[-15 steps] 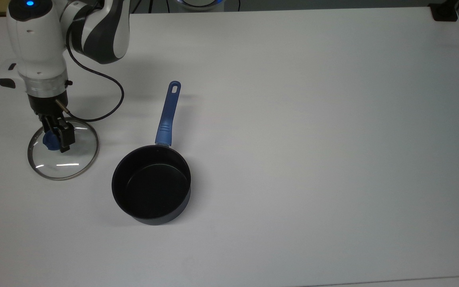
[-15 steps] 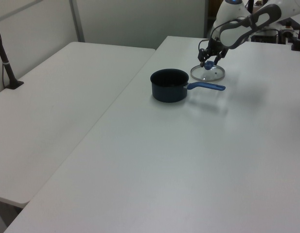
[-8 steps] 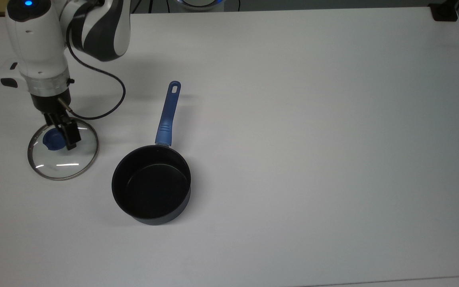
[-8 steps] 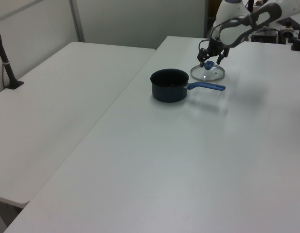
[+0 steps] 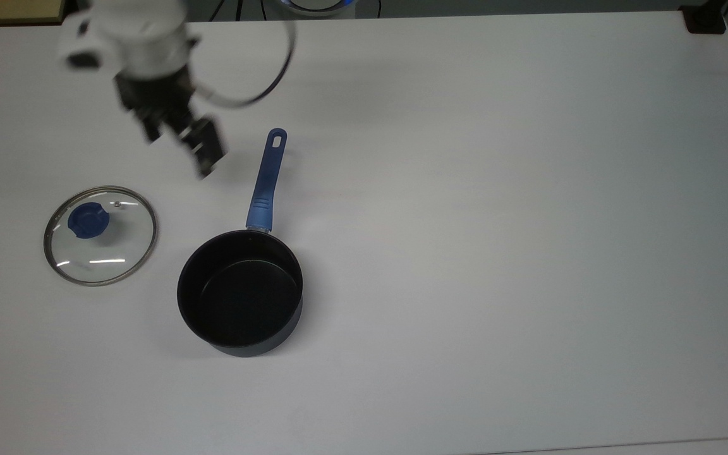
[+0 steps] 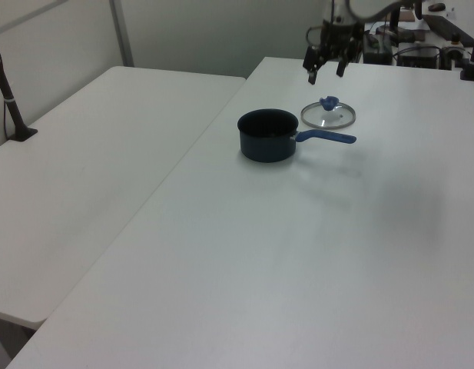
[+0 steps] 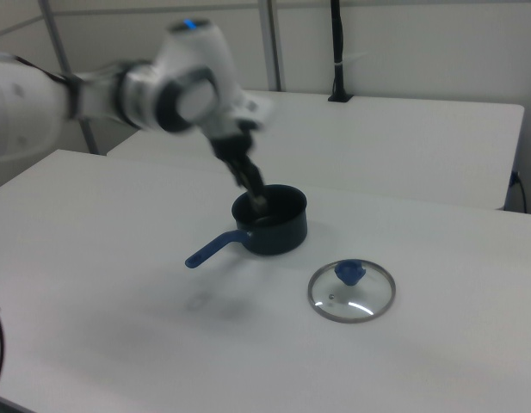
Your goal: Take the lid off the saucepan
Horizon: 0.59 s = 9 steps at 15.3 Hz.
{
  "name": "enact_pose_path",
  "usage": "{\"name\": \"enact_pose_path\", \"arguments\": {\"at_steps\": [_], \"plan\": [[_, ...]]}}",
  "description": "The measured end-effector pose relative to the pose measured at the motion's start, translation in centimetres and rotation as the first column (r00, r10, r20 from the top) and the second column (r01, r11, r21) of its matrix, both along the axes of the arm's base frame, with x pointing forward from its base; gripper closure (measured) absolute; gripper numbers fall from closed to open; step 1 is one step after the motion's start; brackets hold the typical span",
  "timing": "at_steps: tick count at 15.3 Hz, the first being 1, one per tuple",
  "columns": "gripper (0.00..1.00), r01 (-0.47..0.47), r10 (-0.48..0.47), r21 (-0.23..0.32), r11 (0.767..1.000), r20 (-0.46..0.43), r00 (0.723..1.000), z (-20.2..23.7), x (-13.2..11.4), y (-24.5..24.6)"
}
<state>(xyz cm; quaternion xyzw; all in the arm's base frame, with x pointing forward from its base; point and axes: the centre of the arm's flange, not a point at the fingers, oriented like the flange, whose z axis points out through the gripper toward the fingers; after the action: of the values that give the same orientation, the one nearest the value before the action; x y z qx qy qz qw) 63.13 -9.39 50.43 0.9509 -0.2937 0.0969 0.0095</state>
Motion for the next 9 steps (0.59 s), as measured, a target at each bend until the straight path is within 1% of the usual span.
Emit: {"name": "enact_pose_path", "arguments": {"at_steps": [2, 4, 6, 9], "plan": [[0.0, -0.087, 0.088, 0.005, 0.996, -0.035, 0.996, 3.9, -2.1, 4.4], [0.0, -0.186, 0.186, 0.013, 0.982, -0.091, 0.978, 6.2, -4.3, 8.2], [0.0, -0.267, 0.268, 0.02, 0.963, -0.135, 0.954, 7.2, -5.7, 10.7], [0.0, -0.356, 0.356, 0.027, 0.934, -0.166, 0.92, 7.7, -6.6, 12.3]]}}
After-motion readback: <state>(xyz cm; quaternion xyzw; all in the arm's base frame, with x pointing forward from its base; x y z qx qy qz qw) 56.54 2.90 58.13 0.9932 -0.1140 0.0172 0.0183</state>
